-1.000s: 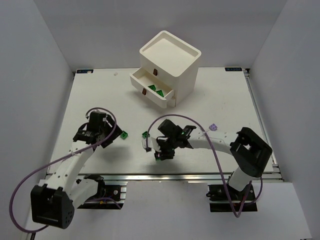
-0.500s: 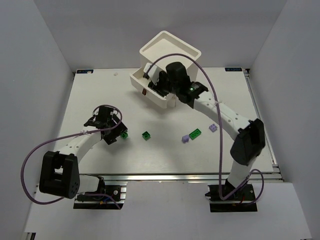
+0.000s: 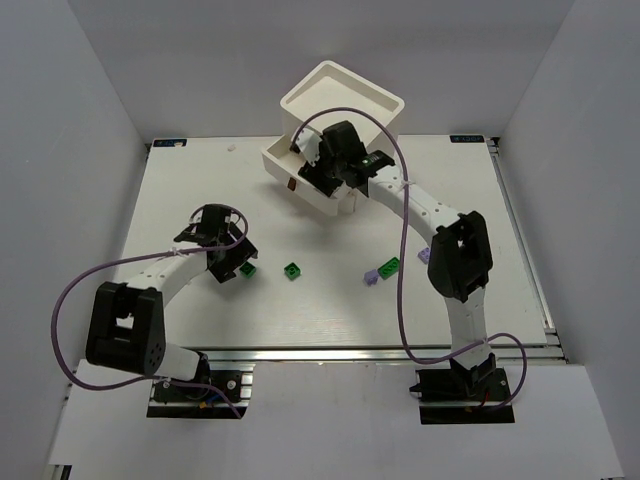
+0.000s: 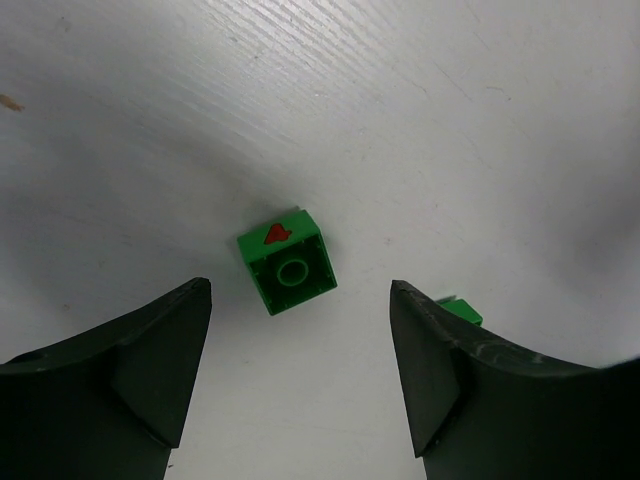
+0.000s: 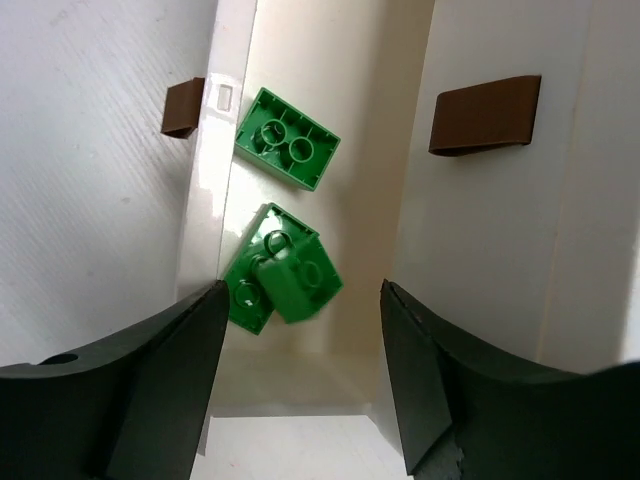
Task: Sort the legos into containers by color
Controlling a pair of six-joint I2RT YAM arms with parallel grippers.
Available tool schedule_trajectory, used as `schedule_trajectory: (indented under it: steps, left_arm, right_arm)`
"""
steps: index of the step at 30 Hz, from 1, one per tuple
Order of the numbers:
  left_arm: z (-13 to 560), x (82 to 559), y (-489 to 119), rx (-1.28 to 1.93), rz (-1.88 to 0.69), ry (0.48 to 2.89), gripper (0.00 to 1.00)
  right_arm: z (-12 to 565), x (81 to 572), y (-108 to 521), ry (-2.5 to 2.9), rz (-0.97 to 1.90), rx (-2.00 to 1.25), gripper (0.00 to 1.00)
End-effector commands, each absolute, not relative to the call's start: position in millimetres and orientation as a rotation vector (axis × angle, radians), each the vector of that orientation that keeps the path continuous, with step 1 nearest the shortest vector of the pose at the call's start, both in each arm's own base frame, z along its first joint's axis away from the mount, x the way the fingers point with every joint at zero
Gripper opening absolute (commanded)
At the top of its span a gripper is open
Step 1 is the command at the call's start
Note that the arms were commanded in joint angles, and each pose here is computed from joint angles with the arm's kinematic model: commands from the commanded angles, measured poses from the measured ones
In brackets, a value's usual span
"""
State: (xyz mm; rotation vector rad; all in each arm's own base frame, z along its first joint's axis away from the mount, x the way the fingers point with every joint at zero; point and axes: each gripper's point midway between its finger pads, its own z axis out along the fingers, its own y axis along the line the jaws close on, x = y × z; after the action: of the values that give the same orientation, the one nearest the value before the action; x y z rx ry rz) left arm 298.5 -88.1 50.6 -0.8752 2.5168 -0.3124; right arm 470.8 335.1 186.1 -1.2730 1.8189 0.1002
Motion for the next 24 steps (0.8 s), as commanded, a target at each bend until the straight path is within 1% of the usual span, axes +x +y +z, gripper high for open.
schedule_trajectory:
  steps: [1, 6, 9, 10, 11, 12, 14, 15, 17, 18, 20, 24]
  left_arm:
    - [60.6, 313.8, -94.3, -0.86, -0.327, 2.488, 0.82]
    - [51.2, 319.8, -92.1, -0.862, -0.279, 2.516, 0.8]
    - [47.5, 324.9, -92.2, -0.859, -0.26, 2.531, 0.75]
    - [45.7, 324.6, -92.1, -0.862, -0.253, 2.542, 0.73]
    - [41.0, 324.6, -92.1, -0.867, -0.241, 2.558, 0.68]
    - [42.9, 327.5, -93.0, -0.864, -0.243, 2.558, 0.65]
    - [38.8, 325.9, -93.2, -0.867, -0.231, 2.581, 0.58]
    - [36.9, 325.5, -93.8, -0.862, -0.231, 2.59, 0.51]
    - [35.9, 324.6, -94.0, -0.856, -0.232, 2.596, 0.47]
    - [37.0, 325.8, -95.0, -0.849, -0.242, 2.591, 0.44]
    - [38.2, 327.4, -97.2, -0.826, -0.261, 2.591, 0.4]
    - [52.5, 341.5, -106.4, -0.777, -0.335, 2.561, 0.26]
  right_arm:
    - [234.4, 471.2, 332.5, 1.763, 0.156, -1.199, 0.69]
    - [263.7, 447.3, 335.2, 1.745, 0.299, -1.167, 0.67]
    - [282.9, 422.3, 338.9, 1.716, 0.428, -1.165, 0.66]
    - [302.1, 409.6, 340.6, 1.661, 0.488, -1.167, 0.66]
    - [297.1, 400.6, 339.6, 1.665, 0.519, -1.174, 0.65]
    - [300.2, 394.2, 339.0, 1.658, 0.552, -1.166, 0.65]
    - [324.2, 377.7, 336.5, 1.579, 0.599, -1.158, 0.65]
    - [316.4, 369.9, 335.8, 1.588, 0.625, -1.163, 0.65]
    - [331.9, 357.6, 330.2, 1.536, 0.647, -1.162, 0.65]
    - [325.0, 354.2, 327.3, 1.552, 0.66, -1.161, 0.66]
    - [330.0, 345.5, 322.1, 1.535, 0.679, -1.161, 0.66]
    - [319.0, 335.0, 313.7, 1.563, 0.708, -1.149, 0.66]
